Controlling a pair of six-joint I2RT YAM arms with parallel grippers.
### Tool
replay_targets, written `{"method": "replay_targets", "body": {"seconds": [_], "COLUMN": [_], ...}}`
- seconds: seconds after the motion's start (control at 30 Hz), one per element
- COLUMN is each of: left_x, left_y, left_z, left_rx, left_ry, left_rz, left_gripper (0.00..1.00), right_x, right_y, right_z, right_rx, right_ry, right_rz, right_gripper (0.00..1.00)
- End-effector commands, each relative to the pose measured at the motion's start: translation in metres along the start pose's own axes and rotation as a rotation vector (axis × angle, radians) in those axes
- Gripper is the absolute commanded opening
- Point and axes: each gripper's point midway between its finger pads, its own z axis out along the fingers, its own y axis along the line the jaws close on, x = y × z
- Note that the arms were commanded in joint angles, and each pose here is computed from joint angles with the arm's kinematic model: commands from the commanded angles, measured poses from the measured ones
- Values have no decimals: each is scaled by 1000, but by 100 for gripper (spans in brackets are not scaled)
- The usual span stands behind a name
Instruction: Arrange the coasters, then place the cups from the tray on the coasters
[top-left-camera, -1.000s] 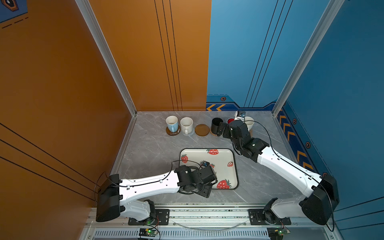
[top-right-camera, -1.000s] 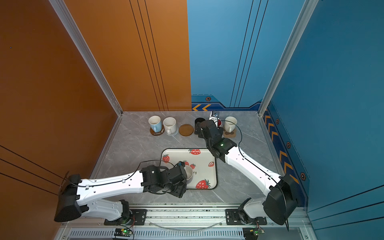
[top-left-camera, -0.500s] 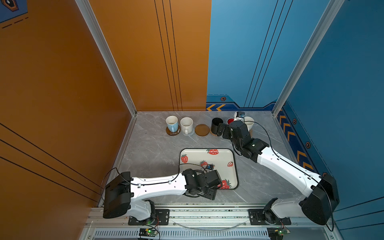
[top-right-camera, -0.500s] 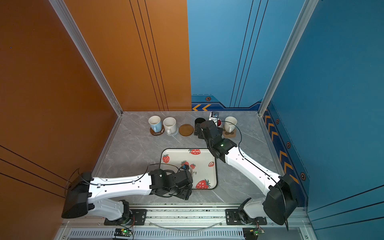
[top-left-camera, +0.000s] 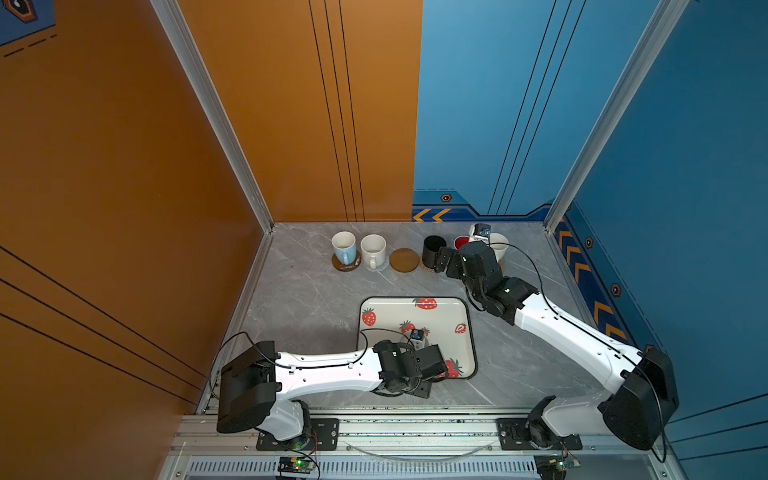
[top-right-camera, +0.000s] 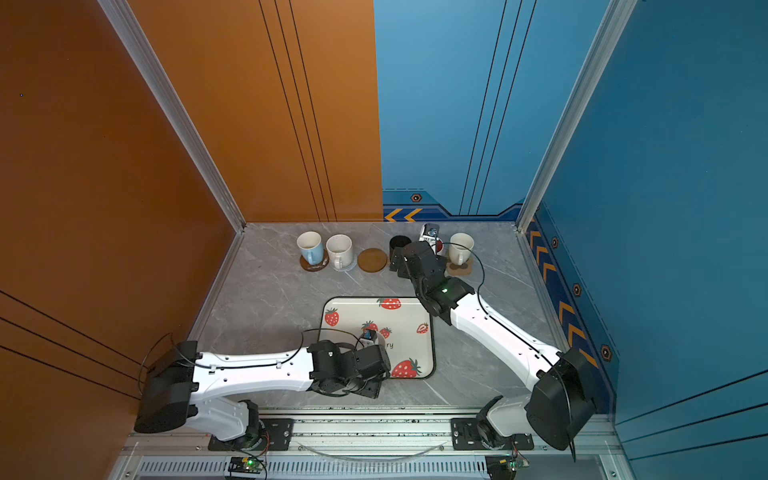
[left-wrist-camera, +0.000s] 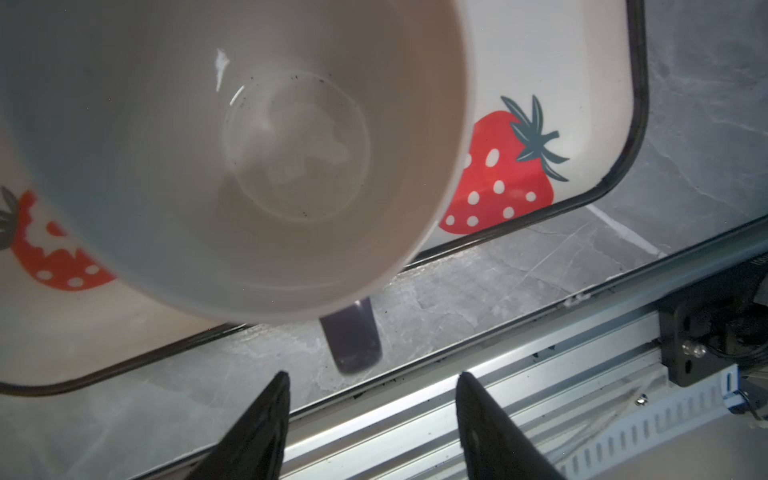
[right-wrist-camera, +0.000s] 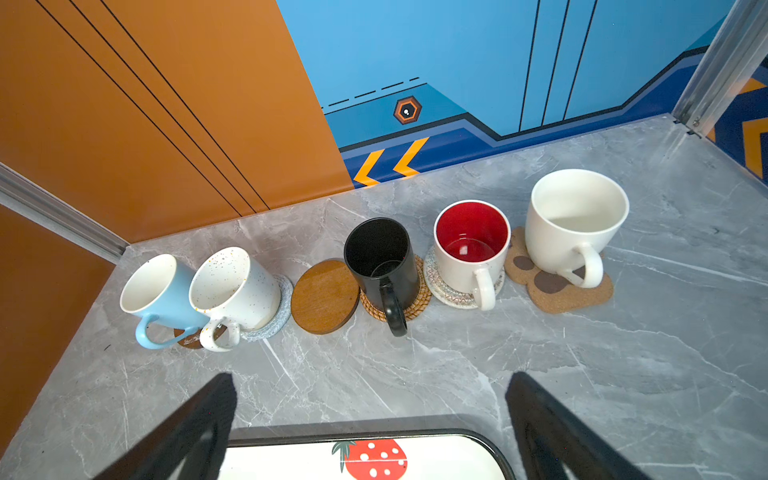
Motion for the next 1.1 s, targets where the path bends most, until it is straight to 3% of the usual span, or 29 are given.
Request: {"method": "replay_targets", "body": {"seconds": [0.0,0.77,1.07], "left_x": [-8,-20,-24], "left_y": [-3,14,24], "left_z": [-5,6,9], "left_rx": [-32,-131,-161], "left_ry": [-32,-51,-51], "left_rz": [0,6,1], "left_gripper": [65,57,44], "right_x": [3,7,8], "right_y": [-1,-4,-4], "right_z": [4,9,10], "right_rx": [-7,-9,-13], "right_ry": [5,20,24], "right_rz": [14,22,27], "right_gripper": [100,100,100]}}
